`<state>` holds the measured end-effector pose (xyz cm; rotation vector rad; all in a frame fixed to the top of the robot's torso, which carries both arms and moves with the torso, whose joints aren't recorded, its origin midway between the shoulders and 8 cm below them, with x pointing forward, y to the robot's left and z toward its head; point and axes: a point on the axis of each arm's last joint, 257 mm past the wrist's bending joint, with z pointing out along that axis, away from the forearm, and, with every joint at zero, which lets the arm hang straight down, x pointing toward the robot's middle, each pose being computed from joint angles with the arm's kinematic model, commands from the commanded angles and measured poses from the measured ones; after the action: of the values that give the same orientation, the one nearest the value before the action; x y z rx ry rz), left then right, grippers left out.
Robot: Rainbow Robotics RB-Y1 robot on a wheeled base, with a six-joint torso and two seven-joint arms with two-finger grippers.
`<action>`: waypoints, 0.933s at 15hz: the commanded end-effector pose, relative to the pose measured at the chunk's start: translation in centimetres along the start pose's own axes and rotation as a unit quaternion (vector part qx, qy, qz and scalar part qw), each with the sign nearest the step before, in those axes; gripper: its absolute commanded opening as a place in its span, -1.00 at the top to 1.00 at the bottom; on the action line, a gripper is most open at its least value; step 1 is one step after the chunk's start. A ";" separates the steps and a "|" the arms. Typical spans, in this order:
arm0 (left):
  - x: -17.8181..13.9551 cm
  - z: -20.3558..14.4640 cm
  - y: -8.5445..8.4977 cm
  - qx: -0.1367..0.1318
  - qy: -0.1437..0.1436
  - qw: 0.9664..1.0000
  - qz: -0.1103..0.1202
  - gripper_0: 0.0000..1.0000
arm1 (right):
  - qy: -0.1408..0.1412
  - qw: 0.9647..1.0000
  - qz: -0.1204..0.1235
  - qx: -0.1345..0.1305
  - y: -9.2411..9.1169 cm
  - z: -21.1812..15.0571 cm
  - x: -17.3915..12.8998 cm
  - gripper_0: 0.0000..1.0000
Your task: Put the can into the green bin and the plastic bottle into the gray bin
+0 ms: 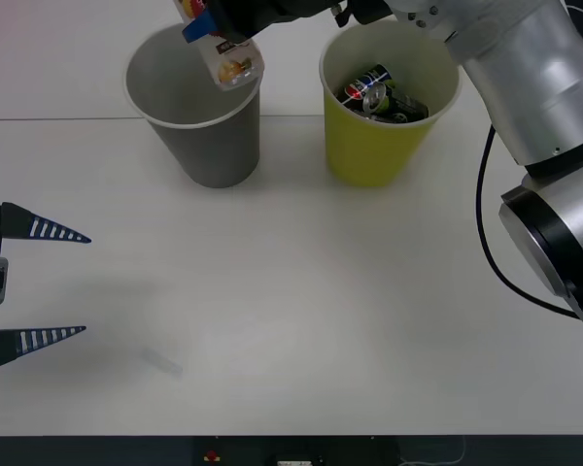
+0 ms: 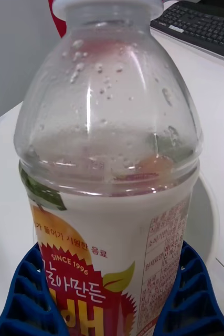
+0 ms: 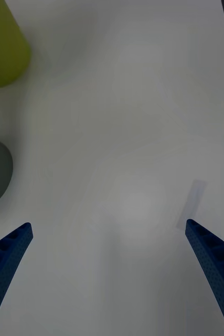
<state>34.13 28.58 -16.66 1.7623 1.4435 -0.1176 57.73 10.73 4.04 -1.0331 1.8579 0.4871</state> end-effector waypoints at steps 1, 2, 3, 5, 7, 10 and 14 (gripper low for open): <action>0.0 0.0 0.0 0.000 0.000 1.000 0.000 -1.00 | -0.012 1.000 -0.001 0.009 -0.4 2.1 -1.1 1.00; 0.0 0.0 0.0 0.000 0.000 1.000 0.000 -1.00 | -0.014 1.000 0.001 0.011 -0.4 2.5 -1.3 1.00; 0.0 0.0 0.0 0.000 0.000 1.000 0.000 -1.00 | -0.016 1.000 0.005 0.011 -0.3 2.9 -1.6 1.00; 0.0 0.0 0.0 0.000 0.000 1.000 0.000 -1.00 | -0.023 1.000 0.001 0.013 0.2 3.5 -1.9 1.00; 0.0 0.0 0.0 0.000 0.000 1.000 0.000 -1.00 | -0.026 1.000 -0.002 0.014 0.2 3.6 -2.0 1.00; 0.0 0.0 0.0 0.000 0.000 1.000 0.000 -1.00 | -0.029 0.999 -0.003 0.015 0.2 3.6 -2.1 -0.47; 0.0 0.0 0.0 0.000 0.000 1.000 0.000 -1.00 | -0.039 0.999 -0.004 0.010 0.4 3.6 -2.7 -1.00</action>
<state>34.13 28.58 -16.66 1.7623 1.4435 -0.1176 59.94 14.54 4.44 -0.9929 1.7888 0.4904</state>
